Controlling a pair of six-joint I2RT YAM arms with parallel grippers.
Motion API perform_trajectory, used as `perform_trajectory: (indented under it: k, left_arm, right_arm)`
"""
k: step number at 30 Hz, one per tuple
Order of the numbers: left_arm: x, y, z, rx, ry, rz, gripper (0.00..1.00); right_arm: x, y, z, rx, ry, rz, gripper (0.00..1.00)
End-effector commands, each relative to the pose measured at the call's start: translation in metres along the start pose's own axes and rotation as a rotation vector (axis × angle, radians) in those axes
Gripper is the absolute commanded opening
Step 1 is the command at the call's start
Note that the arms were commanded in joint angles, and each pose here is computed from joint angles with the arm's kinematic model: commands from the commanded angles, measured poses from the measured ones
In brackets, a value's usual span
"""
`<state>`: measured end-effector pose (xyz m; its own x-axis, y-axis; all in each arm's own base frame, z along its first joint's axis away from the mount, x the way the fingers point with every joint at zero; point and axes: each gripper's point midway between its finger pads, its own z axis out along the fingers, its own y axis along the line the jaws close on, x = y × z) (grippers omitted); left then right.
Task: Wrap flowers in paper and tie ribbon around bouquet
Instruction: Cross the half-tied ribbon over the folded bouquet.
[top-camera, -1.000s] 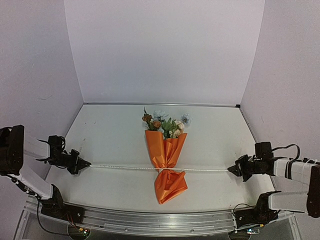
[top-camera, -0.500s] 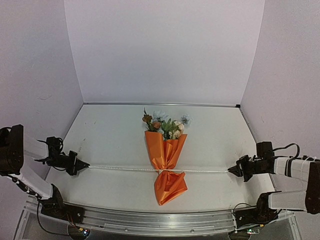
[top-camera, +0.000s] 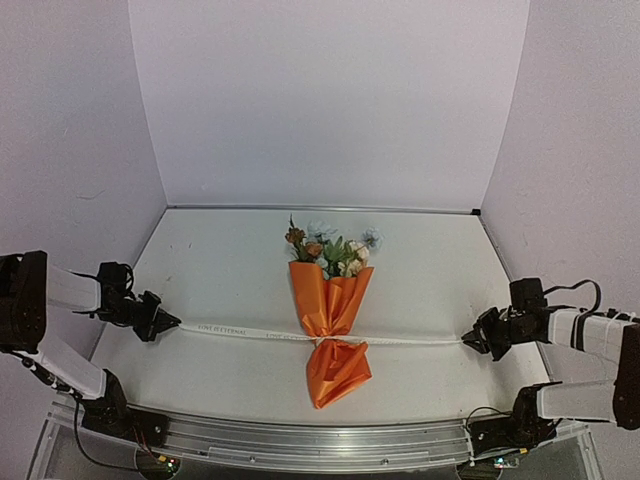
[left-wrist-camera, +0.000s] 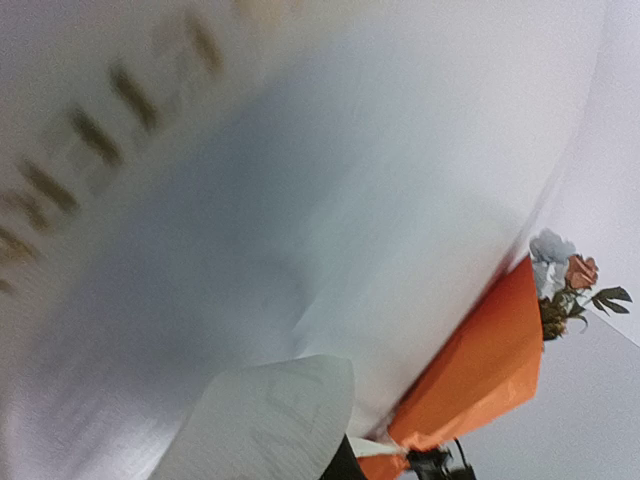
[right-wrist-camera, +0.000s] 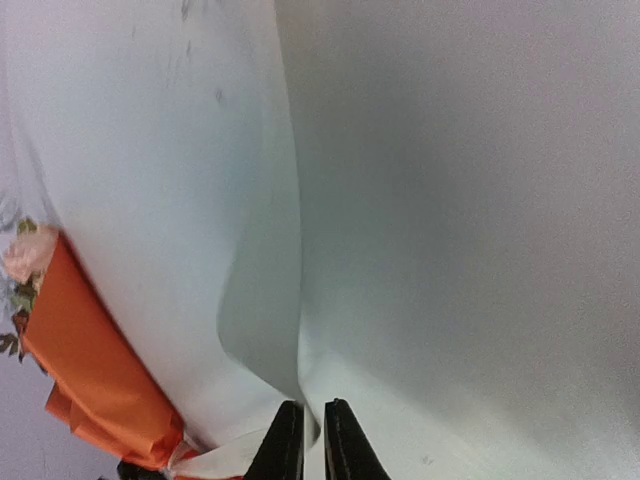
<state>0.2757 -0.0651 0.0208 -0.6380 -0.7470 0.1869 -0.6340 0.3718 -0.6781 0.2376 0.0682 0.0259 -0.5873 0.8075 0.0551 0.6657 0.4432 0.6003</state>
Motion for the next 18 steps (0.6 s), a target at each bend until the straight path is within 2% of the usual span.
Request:
perform_trajectory:
  k: [1,5,8,13,18]
  left_arm:
    - [-0.05,-0.036,-0.019,-0.008,-0.278,0.174,0.0]
    - [-0.029,-0.052,-0.012,-0.006,-0.205,0.278,0.0]
    - [-0.016,-0.066,-0.01,0.01,-0.161,0.342,0.0]
    - [0.001,-0.087,-0.008,0.04,-0.104,0.425,0.0]
    - [0.027,-0.114,-0.014,0.092,-0.049,0.519,0.0]
  right_arm:
    - [-0.042,-0.001,-0.014,0.143,-0.258,-0.107,0.21]
    - [-0.029,0.021,-0.017,0.144,-0.242,-0.222,0.46]
    - [-0.015,0.056,-0.024,0.104,-0.241,-0.364,0.59]
    - [0.036,0.139,-0.02,-0.007,-0.157,-0.69,0.72]
    - [0.132,0.235,-0.01,-0.169,-0.042,-1.074,0.79]
